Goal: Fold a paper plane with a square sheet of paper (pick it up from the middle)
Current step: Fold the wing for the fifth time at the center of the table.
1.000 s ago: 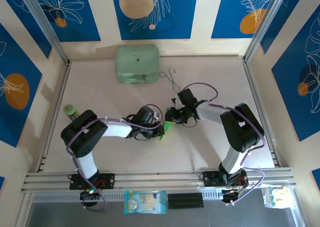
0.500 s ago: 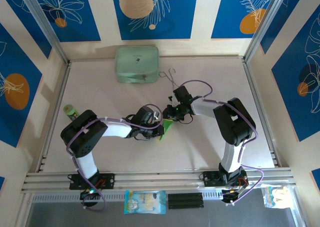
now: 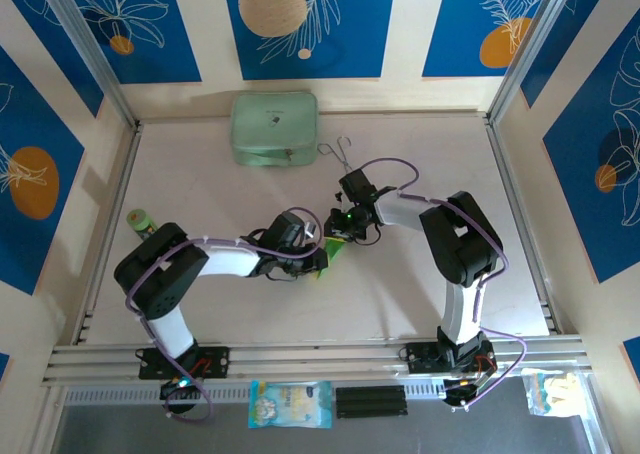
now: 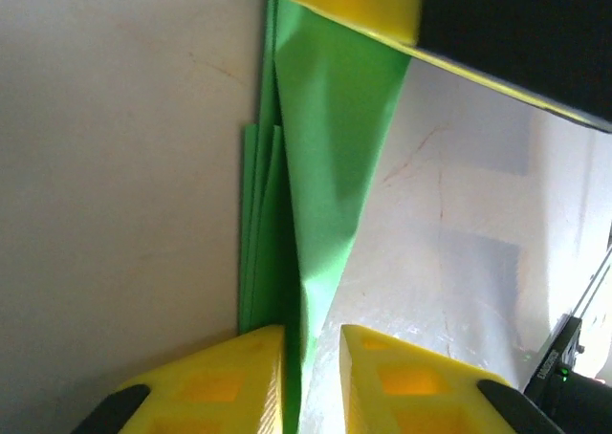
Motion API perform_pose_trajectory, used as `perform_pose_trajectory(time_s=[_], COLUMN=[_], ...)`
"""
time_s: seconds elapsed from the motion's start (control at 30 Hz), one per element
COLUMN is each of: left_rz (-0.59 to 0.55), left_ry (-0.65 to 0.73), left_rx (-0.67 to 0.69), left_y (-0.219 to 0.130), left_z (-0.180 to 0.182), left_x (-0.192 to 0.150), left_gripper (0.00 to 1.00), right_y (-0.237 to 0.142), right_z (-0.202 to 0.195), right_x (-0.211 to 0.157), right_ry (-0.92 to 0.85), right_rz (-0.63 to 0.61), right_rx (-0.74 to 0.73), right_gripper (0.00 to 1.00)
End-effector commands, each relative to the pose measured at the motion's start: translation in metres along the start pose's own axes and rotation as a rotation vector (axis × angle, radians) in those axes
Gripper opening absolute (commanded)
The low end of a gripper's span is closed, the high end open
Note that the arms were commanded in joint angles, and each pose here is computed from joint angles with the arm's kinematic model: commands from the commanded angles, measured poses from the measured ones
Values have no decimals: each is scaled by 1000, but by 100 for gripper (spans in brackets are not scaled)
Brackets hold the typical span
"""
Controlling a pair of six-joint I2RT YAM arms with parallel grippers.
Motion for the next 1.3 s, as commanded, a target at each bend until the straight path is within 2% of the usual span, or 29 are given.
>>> perform_pose_trajectory(time_s=[0.0,0.27,0.43,0.87,1.03,1.13,1.27], left_rz=[-23,0,21,27,26,19,-46], left_ry=[16,125,131,101,97,98,126], left_rx=[25,102,121,154,159,162,134], left_y=[-11,-8,-2,2,3,-1,-21], left_z=[1,-4,0,11,13,9,-12], left_x=[0,-6,-9,-13,-13,-12,-6], left_gripper=[26,31,31,17,15,17,24], right_y=[13,18,18,23,24,24,23], right_z=[-19,-24,-24,-29,-31,-30,-31], right_x=[-13,-15,-15,-18,-19,-18,-18], right_ry=[58,85,90,108,112,112,117], right_rz=[67,85,88,106,111,111,112], right_rx=[-124,-147,-151,-167,-170,-167,-169], right_gripper=[22,22,22,21,21,21,21])
Point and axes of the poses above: each hand's point on the last joint's axis, 136 mm out from that joint toward the fingers, its own y axis out along the fingers, its own z axis along the line the jaws close on, x = y × z, the point moved 8 cm from there along -y, back along the fingers, and after that the axes turned 7 degrees about -y, right-handed, at the moved point
